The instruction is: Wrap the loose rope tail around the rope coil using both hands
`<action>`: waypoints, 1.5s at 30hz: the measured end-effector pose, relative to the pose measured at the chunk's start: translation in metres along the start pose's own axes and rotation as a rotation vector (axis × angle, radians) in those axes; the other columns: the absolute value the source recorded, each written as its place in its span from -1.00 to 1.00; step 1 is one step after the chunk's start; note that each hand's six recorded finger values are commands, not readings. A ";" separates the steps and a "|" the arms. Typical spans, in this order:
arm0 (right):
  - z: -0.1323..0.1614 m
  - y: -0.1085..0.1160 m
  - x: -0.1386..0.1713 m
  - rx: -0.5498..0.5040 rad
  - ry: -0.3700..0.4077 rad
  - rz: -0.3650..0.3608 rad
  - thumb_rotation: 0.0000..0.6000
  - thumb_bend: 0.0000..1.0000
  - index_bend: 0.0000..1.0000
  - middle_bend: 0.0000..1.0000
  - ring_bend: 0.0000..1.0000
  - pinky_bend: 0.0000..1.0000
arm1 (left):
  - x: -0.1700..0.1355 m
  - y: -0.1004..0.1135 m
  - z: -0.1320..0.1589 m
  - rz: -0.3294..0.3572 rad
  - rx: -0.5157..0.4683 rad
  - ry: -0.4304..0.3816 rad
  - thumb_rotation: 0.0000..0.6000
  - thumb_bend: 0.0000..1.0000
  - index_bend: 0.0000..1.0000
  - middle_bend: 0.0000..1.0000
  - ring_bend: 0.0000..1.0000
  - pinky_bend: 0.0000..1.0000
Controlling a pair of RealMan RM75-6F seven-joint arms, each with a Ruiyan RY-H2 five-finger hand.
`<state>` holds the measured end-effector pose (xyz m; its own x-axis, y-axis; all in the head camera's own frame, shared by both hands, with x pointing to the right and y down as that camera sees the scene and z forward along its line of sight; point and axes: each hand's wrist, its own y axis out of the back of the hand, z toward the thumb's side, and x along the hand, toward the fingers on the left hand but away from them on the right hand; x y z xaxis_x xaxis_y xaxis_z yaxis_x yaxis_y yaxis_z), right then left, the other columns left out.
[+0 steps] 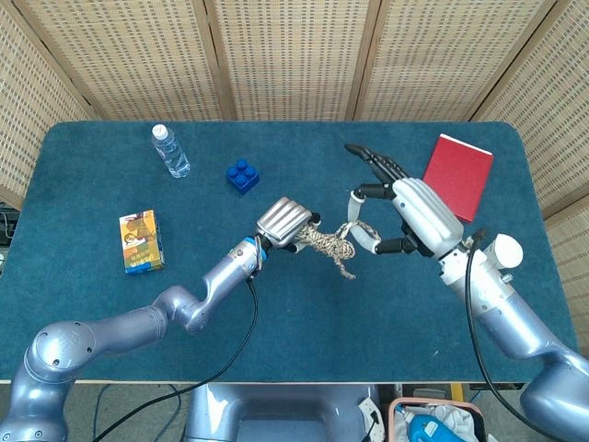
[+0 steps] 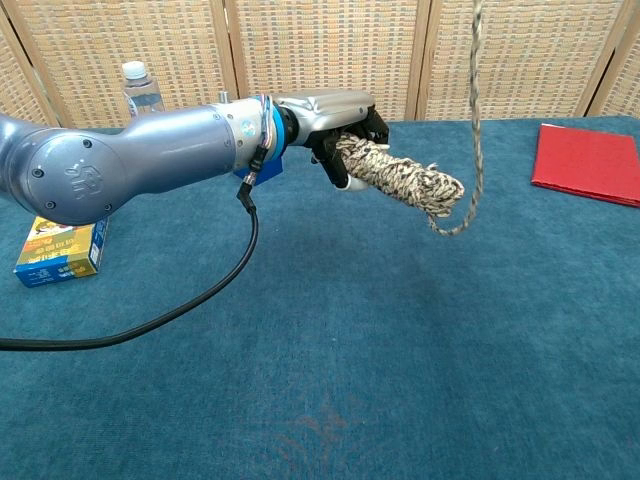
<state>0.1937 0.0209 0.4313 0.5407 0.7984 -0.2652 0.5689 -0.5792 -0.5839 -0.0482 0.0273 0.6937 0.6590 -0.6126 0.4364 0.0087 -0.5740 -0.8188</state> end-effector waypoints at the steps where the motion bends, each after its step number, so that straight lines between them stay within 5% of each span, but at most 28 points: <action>1: 0.001 0.003 -0.004 -0.012 -0.006 -0.004 1.00 -0.03 0.35 -1.00 -1.00 -1.00 | 0.001 0.000 0.002 0.000 0.006 -0.006 1.00 0.08 0.44 0.21 0.06 0.34; 11: -0.004 0.032 -0.047 -0.074 -0.081 -0.099 1.00 0.05 0.37 -1.00 -1.00 -1.00 | -0.002 -0.002 0.021 0.012 0.088 -0.088 1.00 0.08 0.44 0.21 0.06 0.34; 17: -0.007 0.031 -0.064 -0.143 -0.151 -0.125 1.00 0.05 0.37 -1.00 -1.00 -1.00 | 0.000 -0.001 0.026 0.028 0.079 -0.097 1.00 0.08 0.44 0.24 0.07 0.37; 35: 0.035 0.012 -0.064 -0.213 -0.063 -0.058 1.00 0.05 0.37 -1.00 -1.00 -1.00 | 0.032 0.008 0.041 0.033 0.058 0.017 1.00 0.08 0.44 0.27 0.11 0.41; 45: 0.018 0.033 -0.078 -0.194 -0.104 -0.118 1.00 0.05 0.37 -1.00 -1.00 -1.00 | 0.020 -0.006 0.059 -0.007 0.160 -0.090 1.00 0.08 0.44 0.27 0.11 0.40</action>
<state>0.1591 -0.0572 0.4186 0.4022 0.8694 -0.2870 0.7383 -0.4934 -0.4599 0.0091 0.0504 0.6851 0.7228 -0.5539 0.4132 0.1285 -0.4798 -0.8679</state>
